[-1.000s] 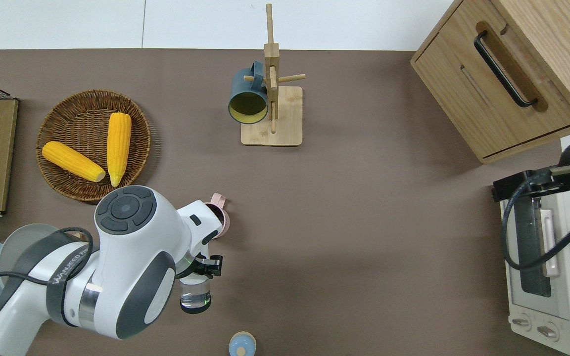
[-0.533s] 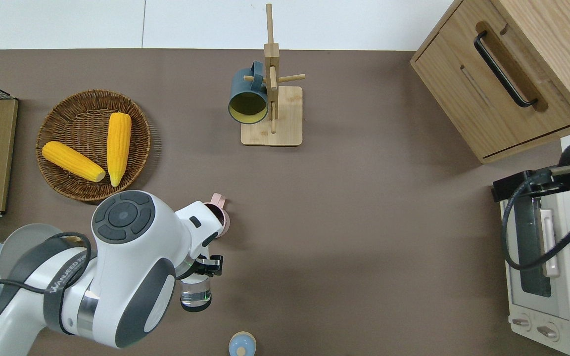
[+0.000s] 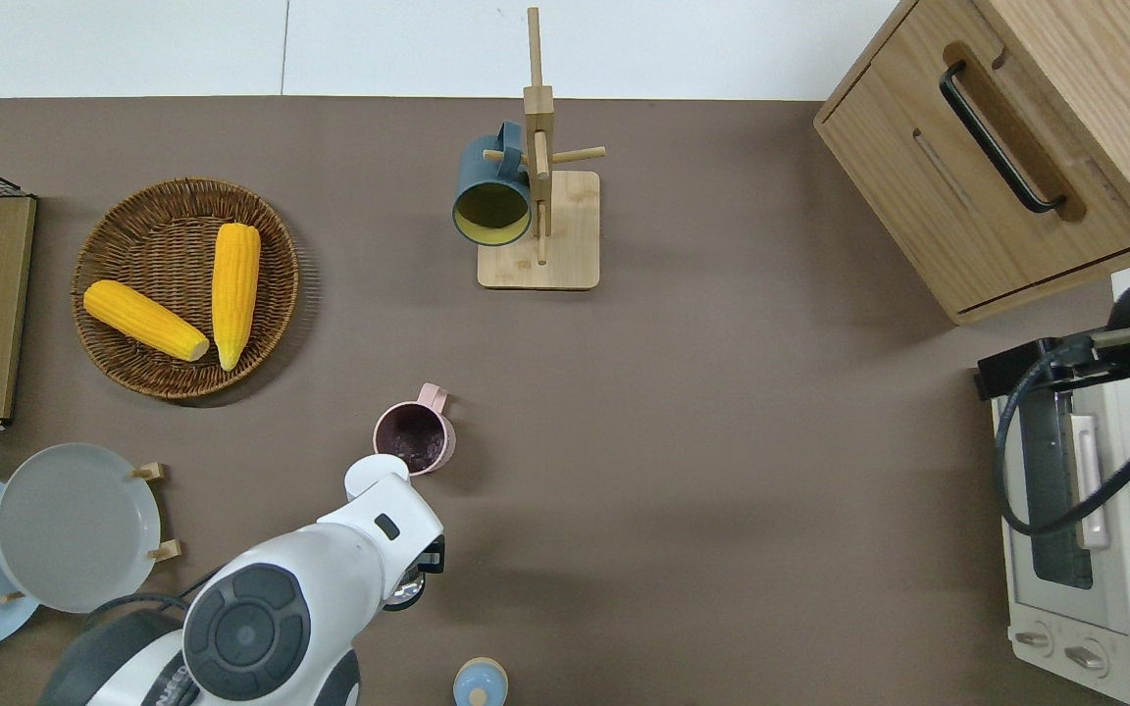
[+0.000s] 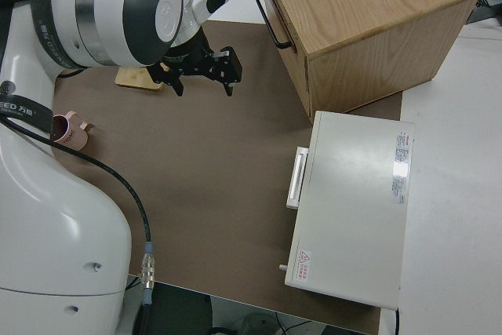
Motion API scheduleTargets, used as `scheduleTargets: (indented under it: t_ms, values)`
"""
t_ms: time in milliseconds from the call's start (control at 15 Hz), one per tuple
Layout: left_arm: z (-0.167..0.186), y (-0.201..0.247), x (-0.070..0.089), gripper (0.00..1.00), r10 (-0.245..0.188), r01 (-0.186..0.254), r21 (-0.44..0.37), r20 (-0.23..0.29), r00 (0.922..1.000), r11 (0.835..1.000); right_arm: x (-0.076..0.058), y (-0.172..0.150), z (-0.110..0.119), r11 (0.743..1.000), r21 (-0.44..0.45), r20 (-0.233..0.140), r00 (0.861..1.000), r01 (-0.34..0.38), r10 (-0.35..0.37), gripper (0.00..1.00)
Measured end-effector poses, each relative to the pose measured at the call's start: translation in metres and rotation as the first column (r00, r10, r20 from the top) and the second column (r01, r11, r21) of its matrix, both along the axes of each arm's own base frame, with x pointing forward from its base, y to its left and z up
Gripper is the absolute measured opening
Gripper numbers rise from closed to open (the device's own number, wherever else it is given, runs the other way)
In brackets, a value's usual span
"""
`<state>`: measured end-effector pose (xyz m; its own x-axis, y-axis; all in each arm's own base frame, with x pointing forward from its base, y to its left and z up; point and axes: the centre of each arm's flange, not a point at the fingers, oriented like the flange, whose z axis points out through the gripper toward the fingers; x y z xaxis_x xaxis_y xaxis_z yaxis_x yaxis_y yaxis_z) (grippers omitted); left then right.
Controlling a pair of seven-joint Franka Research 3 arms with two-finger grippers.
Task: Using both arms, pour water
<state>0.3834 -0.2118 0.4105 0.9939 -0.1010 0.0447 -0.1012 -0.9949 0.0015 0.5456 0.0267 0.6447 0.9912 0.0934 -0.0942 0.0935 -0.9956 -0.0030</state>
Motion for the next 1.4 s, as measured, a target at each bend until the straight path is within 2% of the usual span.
scheduleTargets:
  t_ms: [200, 333, 600, 867, 933, 1067, 1200, 1400]
  values:
    - [-0.002, -0.004, -0.011, 0.64, 0.017, -0.015, -0.021, 0.107, 0.9941, 1.000, 0.000, 0.000, 0.000, 1.000, 0.000, 0.000, 1.000, 0.000, 0.000, 1.00]
    - [-0.005, -0.005, -0.013, 0.64, 0.024, -0.020, -0.028, 0.138, 0.9901, 0.999, 0.000, 0.000, 0.000, 1.000, 0.000, 0.000, 1.000, 0.000, 0.000, 1.00]
    - [-0.010, 0.007, -0.014, 0.64, 0.061, -0.057, -0.030, 0.153, 0.9863, 0.998, 0.000, 0.000, 0.000, 1.000, 0.000, 0.000, 1.000, 0.000, 0.000, 1.00]
    - [-0.006, 0.046, 0.004, 0.64, 0.146, -0.142, -0.038, 0.163, 0.9757, 0.989, 0.000, 0.000, 0.000, 1.000, 0.000, 0.000, 1.000, 0.000, 0.000, 1.00]
    - [-0.002, 0.058, 0.011, 0.64, 0.168, -0.163, -0.042, 0.175, 0.9701, 0.986, 0.000, 0.000, 0.000, 1.000, 0.000, 0.000, 1.000, 0.000, 0.000, 1.00]
    - [0.014, 0.083, 0.029, 0.64, 0.210, -0.203, -0.055, 0.214, 0.9540, 0.978, 0.000, 0.000, 0.000, 1.000, 0.000, 0.000, 1.000, 0.000, 0.000, 1.00]
    - [0.041, 0.111, 0.050, 0.64, 0.245, -0.235, -0.069, 0.264, 0.9327, 0.969, 0.000, 0.000, 0.000, 1.000, 0.000, 0.000, 1.000, 0.000, 0.000, 1.00]
    - [0.087, 0.159, 0.085, 0.64, 0.274, -0.261, -0.085, 0.346, 0.8975, 0.962, 0.000, 0.000, 0.000, 1.000, 0.000, 0.000, 1.000, 0.000, 0.000, 1.00]
